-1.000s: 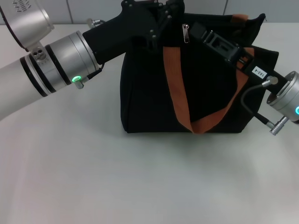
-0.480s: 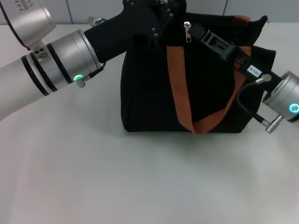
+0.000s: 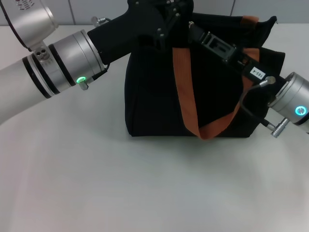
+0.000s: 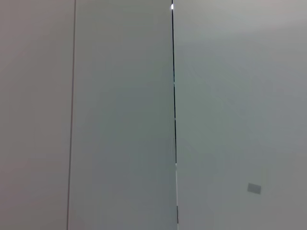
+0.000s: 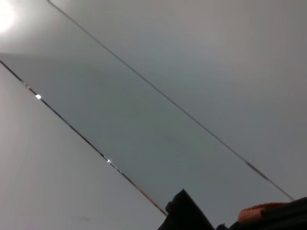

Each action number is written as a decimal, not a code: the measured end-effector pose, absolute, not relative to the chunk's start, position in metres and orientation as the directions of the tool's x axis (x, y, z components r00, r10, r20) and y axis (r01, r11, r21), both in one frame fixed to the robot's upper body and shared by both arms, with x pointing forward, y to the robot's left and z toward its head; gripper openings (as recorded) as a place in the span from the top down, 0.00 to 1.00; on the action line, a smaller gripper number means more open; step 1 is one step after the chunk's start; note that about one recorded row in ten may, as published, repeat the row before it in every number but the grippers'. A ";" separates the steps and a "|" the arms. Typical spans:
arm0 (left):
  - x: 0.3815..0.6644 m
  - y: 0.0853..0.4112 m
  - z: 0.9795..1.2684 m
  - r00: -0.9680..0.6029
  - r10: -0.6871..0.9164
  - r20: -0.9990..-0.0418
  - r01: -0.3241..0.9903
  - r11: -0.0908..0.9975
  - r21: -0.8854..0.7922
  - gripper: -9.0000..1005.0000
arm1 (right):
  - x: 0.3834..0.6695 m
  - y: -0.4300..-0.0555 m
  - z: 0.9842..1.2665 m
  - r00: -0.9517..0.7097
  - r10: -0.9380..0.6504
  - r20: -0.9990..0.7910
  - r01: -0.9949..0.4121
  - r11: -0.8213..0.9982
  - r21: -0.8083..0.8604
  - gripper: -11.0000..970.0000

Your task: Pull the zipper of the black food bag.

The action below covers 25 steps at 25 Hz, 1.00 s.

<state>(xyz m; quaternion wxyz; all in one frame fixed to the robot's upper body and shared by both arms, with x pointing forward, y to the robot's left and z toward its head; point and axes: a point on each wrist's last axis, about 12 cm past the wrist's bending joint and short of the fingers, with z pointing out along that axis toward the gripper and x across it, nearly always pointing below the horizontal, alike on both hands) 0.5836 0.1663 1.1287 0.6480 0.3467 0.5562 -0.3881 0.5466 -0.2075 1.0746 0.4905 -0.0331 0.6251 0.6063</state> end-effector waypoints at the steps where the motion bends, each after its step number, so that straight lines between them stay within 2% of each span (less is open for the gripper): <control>1: 0.584 0.166 1.129 0.080 -0.117 -0.990 0.888 0.459 0.017 0.95 | 0.547 -0.208 1.074 -0.516 0.555 -0.652 -0.634 0.264 0.727 0.66; 25: 0.582 0.168 1.127 0.069 -0.130 -0.989 0.884 0.467 0.000 0.95 | 0.549 -0.204 1.075 -0.559 0.529 -0.639 -0.621 0.244 0.745 0.66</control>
